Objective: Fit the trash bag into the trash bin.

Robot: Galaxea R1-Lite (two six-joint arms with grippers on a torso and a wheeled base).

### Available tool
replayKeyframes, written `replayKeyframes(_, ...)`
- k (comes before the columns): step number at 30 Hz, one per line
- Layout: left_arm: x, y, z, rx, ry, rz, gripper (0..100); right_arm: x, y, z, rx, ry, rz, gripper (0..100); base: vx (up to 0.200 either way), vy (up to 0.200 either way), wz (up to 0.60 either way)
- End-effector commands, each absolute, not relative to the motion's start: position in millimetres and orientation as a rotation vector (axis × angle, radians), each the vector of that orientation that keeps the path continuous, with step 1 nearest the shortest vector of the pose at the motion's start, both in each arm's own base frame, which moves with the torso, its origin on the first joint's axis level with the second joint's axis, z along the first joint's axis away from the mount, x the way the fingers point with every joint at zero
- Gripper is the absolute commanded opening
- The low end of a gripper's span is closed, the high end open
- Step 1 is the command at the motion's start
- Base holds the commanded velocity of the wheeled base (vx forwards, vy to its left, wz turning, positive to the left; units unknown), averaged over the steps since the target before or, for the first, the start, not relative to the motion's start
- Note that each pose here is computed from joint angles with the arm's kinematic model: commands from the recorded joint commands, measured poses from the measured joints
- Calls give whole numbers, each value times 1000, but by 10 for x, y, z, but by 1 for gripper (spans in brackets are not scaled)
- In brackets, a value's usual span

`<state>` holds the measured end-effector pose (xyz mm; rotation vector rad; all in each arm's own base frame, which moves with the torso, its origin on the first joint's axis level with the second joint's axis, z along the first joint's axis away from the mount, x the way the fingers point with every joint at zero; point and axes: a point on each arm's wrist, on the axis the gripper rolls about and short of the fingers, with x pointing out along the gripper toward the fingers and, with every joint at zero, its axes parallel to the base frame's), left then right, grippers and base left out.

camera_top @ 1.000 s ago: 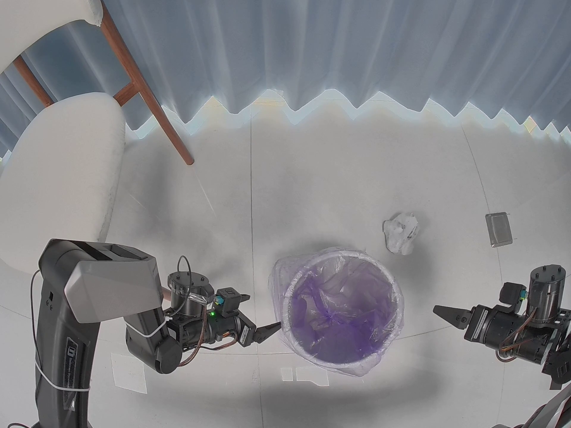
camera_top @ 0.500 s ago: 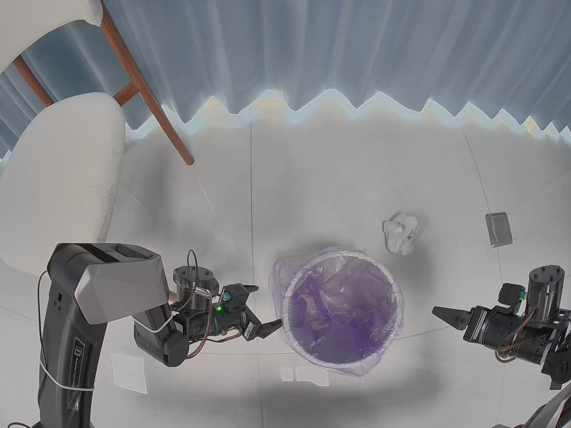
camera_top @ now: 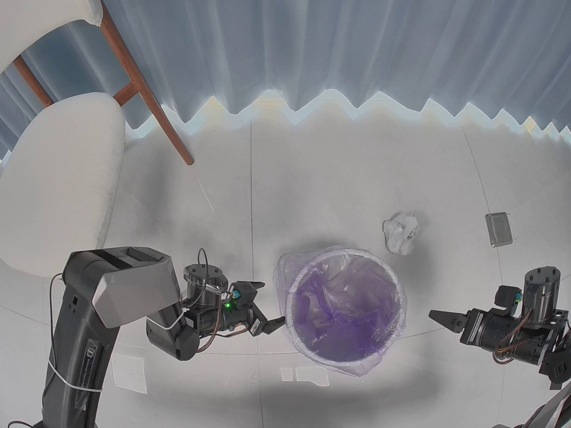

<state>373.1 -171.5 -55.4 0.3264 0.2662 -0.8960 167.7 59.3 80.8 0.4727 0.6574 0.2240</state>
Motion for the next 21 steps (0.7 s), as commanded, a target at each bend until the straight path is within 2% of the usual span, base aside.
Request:
replayKeyframes(1, 3834, -1739, -727, 336, 269, -894, 100, 1673, 609, 780, 468, 676, 229, 100, 0, 0, 0)
replayKeyframes(12, 3956, -1753, -775, 383, 370, -901, 100, 1684, 609, 770, 467, 680, 226, 100, 0, 0, 0)
replayKeyframes(21, 4113, -1742, -715, 475, 530, -763, 100, 1671, 605, 755, 466, 688, 223, 100, 0, 0, 0)
